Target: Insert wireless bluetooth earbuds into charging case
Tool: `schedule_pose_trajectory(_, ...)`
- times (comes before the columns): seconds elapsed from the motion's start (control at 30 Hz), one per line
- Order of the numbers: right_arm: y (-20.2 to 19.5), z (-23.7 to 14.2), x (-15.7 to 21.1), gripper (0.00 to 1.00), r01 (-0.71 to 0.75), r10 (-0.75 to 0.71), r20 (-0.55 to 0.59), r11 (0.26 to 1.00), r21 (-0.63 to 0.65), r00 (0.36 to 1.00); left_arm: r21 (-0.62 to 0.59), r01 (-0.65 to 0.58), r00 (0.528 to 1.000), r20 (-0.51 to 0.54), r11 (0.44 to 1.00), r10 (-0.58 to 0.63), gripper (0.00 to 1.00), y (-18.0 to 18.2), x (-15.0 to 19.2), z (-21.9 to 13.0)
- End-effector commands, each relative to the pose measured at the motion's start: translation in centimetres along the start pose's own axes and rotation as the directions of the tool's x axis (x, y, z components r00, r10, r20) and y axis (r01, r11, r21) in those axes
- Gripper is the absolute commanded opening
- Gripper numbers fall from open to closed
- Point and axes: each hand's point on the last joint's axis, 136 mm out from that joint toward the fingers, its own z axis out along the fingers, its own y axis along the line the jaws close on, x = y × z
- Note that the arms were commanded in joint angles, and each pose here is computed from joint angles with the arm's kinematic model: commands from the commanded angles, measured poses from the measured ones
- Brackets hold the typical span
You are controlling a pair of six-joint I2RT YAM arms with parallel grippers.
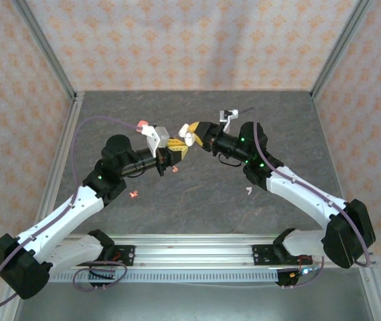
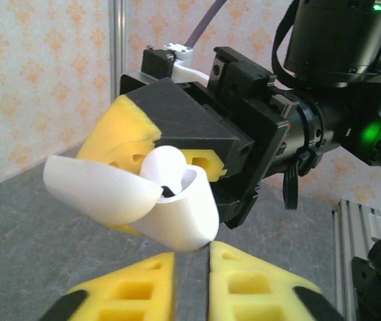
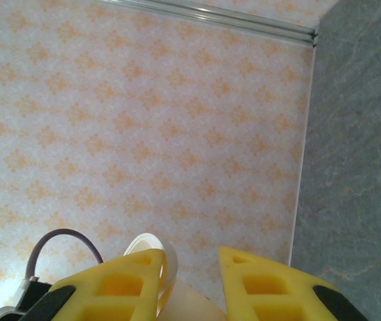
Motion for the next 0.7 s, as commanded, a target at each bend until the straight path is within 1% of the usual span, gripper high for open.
schedule_pose_trajectory(0.0, 3.1, -1.0, -0.7, 0.07, 0.057, -0.05, 0.073, 0.993, -0.102, 0.996, -0.026, -0.006, 1.0, 0.018, 1.0, 0.006, 0.25, 0.2, -1.2, 0.4)
schedule_pose_trajectory(0.07, 3.1, -1.1, -1.0, 0.06, 0.069, -0.06, 0.097, 0.992, -0.102, 0.994, -0.023, 0.006, 1.0, 0.018, 1.0, -0.006, 0.29, 0.2, -1.3, 0.6)
schedule_pose_trajectory(0.17, 3.1, -1.2, -1.4, 0.04, 0.102, -0.09, 0.129, 0.991, -0.086, 0.988, -0.022, 0.03, 0.999, 0.021, 0.999, -0.03, 0.37, 0.1, -1.7, 0.8)
schedule_pose_trajectory(0.27, 3.2, -1.6, -1.9, 0.04, 0.147, -0.132, 0.173, 0.986, -0.074, 0.976, -0.022, 0.052, 0.998, 0.031, 0.998, -0.051, 0.42, -0.1, -2.2, 1.0)
schedule_pose_trajectory(0.47, 2.3, -1.7, -2.7, 0.03, 0.228, -0.22, 0.229, 0.974, -0.008, 0.948, -0.027, 0.11, 0.992, 0.061, 0.994, -0.109, 0.43, -0.3, -3.6, 1.5)
schedule_pose_trajectory(0.67, 2.6, -1.8, -2.7, 0.03, 0.254, -0.242, 0.243, 0.967, -0.019, 0.939, -0.046, 0.158, 0.984, 0.09, 0.986, -0.154, 0.43, 0.2, -4.3, 2.3)
